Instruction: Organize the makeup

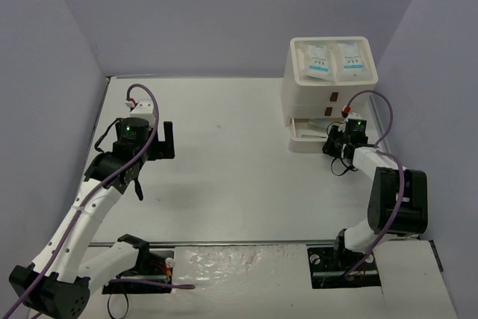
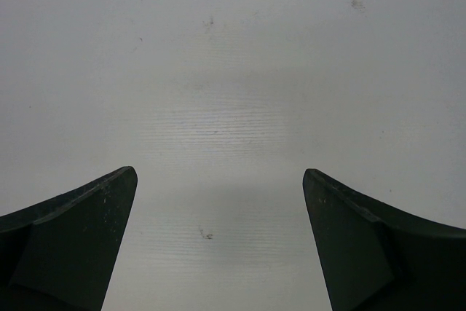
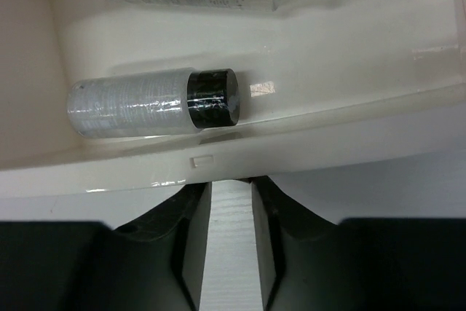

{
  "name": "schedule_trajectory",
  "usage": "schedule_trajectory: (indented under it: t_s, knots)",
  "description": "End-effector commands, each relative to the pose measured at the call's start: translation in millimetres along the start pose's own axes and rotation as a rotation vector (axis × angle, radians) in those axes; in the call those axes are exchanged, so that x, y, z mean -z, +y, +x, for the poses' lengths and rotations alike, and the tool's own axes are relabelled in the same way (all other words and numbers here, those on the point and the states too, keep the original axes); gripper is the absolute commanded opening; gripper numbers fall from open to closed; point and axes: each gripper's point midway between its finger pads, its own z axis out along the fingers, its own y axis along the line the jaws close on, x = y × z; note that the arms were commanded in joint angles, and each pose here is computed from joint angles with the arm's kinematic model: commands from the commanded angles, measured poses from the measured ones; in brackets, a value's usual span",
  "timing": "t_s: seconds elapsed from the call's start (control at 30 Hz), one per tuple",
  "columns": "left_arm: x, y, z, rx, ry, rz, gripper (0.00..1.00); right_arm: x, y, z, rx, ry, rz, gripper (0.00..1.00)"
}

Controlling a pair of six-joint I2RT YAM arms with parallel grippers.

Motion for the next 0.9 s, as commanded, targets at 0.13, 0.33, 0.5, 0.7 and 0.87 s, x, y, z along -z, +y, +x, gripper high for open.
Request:
schedule_trajectory:
  t_s: [0.13,0.33,0.5,0.7,0.87]
  knots:
    - [4,4,-19,0.010,-0.078,-0.014,0.97,0,9,-52,0.067,-0.158,-0.034,0.09]
    - [4,5,-19,0.007,-0.077,-0.020,0.97,-1,20,-67,0.084,-0.199,-0.084,0.00]
    - [4,6,-19,0.007,-0.078,-0.025,0.97,-1,28,-83,0.094,-0.242,-0.122,0.00]
    - [3,7,-19,0.006,-0.077,-0.029,0.97,0,36,-103,0.100,-0.303,-0.151,0.00]
    - [3,6,-18,0.006,-0.075,-0.029,0.97,0,40,-121,0.104,-0.364,-0.163,0.00]
